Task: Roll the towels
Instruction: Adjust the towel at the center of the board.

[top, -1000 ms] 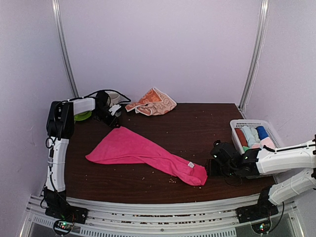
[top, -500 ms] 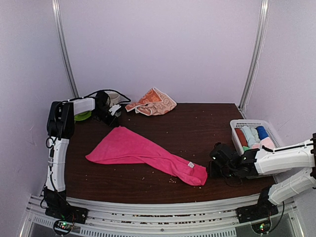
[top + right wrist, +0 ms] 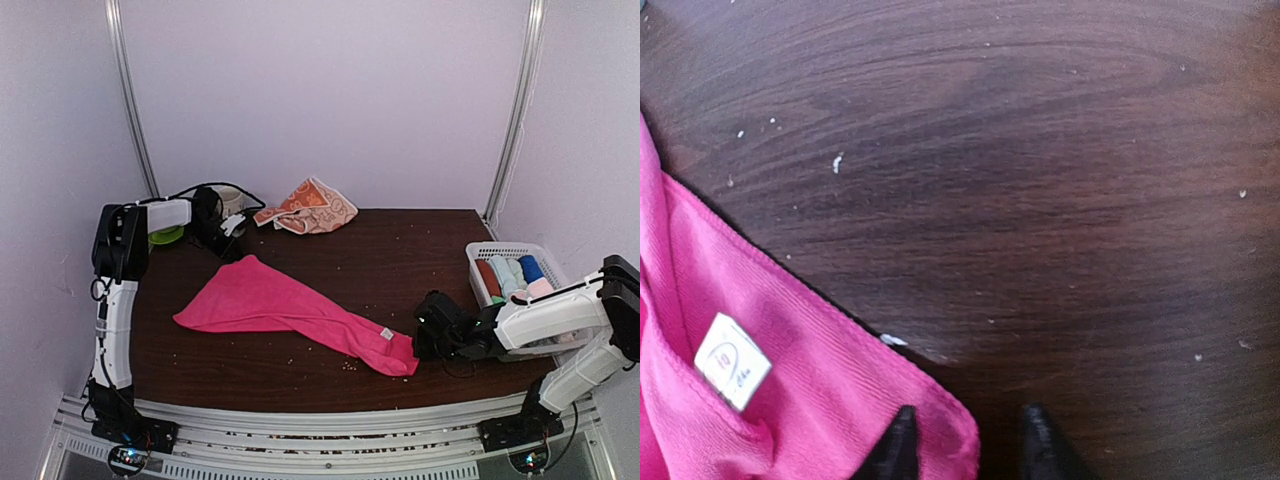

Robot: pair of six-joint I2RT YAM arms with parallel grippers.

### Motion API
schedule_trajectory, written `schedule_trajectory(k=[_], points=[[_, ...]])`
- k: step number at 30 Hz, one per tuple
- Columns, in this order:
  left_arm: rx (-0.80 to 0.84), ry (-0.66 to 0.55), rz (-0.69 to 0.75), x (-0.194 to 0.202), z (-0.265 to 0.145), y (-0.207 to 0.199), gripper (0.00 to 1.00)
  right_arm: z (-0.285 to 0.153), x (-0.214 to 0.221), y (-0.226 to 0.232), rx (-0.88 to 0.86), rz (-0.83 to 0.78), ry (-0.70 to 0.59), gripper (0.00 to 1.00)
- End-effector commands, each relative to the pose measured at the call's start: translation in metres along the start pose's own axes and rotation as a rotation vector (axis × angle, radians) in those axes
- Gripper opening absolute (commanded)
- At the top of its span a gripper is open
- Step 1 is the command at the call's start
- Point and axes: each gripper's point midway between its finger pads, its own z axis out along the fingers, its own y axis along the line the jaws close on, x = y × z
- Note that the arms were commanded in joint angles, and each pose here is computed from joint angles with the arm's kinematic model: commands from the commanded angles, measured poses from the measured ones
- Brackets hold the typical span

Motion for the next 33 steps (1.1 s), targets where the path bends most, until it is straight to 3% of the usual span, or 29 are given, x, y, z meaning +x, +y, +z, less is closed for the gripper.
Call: schedule_trajectory(k=[1,5,13,19,28,33], points=[[-0.002,-0.054,0.036,-0.017,-0.025,-0.01,0.0,0.005,-0.004,0.009,-0.025,0.013,-0.004,0.24],[-0.013,-0.074,0.042,-0.023,-0.035,-0.011,0.0,0.006,-0.011,0.012,-0.02,0.014,-0.024,0.0],[-0.085,-0.158,0.09,-0.047,-0.075,-0.013,0.0,-0.012,-0.059,0.022,0.027,-0.028,-0.166,0.0],[-0.174,-0.286,0.137,-0.08,-0.139,-0.017,0.0,-0.059,-0.133,0.031,0.11,-0.083,-0.4,0.0],[-0.239,-0.433,0.196,-0.082,-0.211,-0.042,0.0,-0.124,-0.217,0.029,0.131,-0.095,-0.609,0.0],[-0.226,-0.371,0.183,-0.061,-0.187,-0.039,0.0,-0.13,-0.225,0.016,0.118,-0.05,-0.605,0.0]])
